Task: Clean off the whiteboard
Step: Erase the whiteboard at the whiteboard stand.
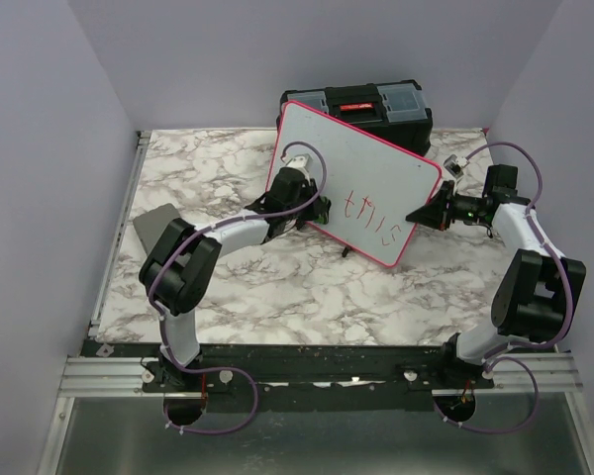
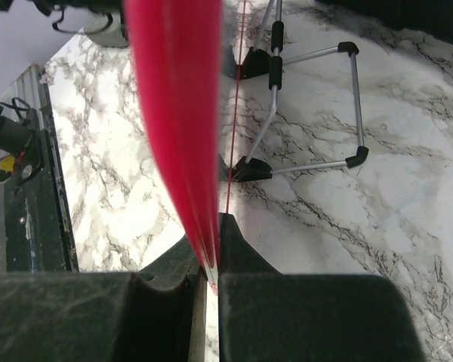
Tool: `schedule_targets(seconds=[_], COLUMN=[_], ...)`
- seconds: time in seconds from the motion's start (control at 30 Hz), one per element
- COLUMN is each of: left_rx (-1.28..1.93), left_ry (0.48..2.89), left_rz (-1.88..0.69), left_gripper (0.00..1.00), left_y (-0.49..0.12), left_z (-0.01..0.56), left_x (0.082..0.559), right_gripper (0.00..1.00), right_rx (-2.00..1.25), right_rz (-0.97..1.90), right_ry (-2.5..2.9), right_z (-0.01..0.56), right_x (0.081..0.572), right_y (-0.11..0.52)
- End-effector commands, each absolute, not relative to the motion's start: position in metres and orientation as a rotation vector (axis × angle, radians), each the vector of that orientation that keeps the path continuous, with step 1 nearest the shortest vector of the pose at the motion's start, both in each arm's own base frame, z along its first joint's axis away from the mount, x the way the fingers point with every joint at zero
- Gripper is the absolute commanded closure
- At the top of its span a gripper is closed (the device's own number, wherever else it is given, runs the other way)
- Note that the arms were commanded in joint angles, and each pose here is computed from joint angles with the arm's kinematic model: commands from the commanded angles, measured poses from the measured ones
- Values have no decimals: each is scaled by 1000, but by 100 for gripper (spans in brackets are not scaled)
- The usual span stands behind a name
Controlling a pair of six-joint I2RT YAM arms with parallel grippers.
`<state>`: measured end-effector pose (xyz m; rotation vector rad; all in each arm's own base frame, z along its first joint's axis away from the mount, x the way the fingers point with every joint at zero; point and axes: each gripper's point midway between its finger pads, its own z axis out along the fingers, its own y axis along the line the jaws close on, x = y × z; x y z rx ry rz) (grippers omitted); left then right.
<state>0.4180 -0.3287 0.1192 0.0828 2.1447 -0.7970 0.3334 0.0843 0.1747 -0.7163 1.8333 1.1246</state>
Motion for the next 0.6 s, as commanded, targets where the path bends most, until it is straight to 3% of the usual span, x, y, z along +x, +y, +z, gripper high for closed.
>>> schedule_targets(seconds=[0.0,0.33,0.57], left_rx=[110,141,98], left_ry=[2293,2283,2215], left_rz=[-782,-781,-741], left_gripper=[100,100,100], left_y=[-335,-344,-324], left_z=[63,77,119], left_x=[379,374,419], right_gripper=[99,99,99], right_rx=[-722,-724,-730], right_rz=[1234,1235,1230], right_ry=[1775,1768,1763], right_z=[193,195,197], right_x=[324,322,322], right_y=[97,97,97])
